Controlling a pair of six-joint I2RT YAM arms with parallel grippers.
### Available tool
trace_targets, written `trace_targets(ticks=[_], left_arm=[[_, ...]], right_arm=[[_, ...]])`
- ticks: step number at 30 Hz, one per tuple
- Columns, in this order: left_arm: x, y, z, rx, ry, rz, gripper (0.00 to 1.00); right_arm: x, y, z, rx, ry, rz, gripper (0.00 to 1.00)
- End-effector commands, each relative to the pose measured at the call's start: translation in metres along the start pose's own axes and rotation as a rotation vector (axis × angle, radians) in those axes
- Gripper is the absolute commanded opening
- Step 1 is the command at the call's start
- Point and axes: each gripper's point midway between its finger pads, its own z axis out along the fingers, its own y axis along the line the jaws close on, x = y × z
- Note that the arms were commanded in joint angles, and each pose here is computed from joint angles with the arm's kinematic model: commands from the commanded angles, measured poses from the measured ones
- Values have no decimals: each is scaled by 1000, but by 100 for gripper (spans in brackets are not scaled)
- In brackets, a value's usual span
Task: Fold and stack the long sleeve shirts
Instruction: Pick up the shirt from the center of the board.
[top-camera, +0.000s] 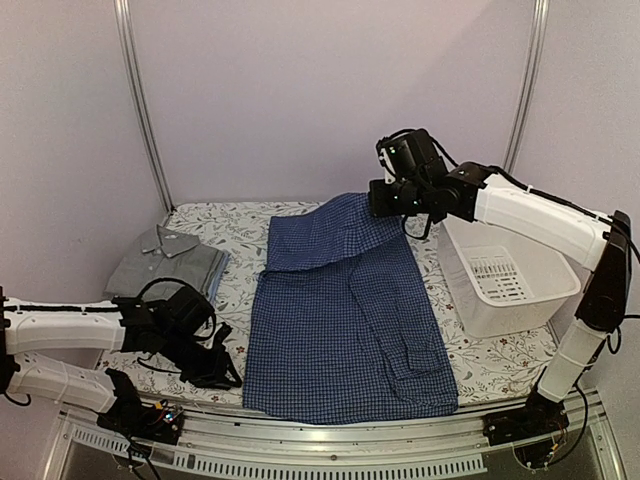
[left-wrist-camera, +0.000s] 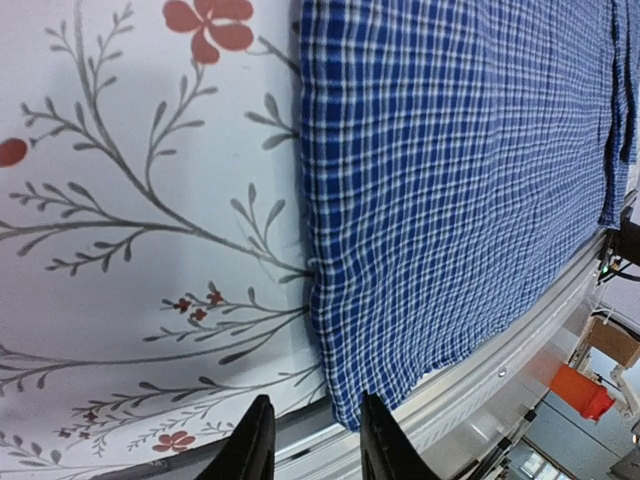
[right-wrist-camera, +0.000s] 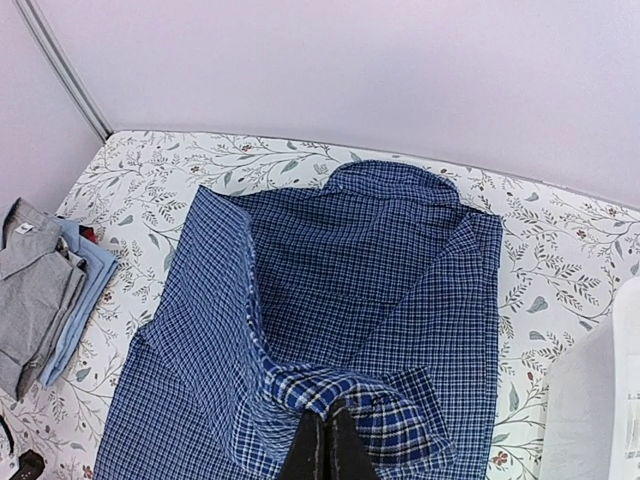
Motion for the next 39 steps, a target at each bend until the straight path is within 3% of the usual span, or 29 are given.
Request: trace_targets(ticks=[1,12,22,39], left_arm=[[19,0,8,18,62,3,29],[31,-13,21,57,118,22,26],[27,-23,22,60,105,51,0],[-15,19,-26,-64,-31,2,0]], right_arm=[[-4,8,4,-7,4,-41,0],[-19,9,2,-1,-26,-52,0],[-44,8,-4,8,-75,-60,0],[-70,-5,14,36,-107,-65,0]])
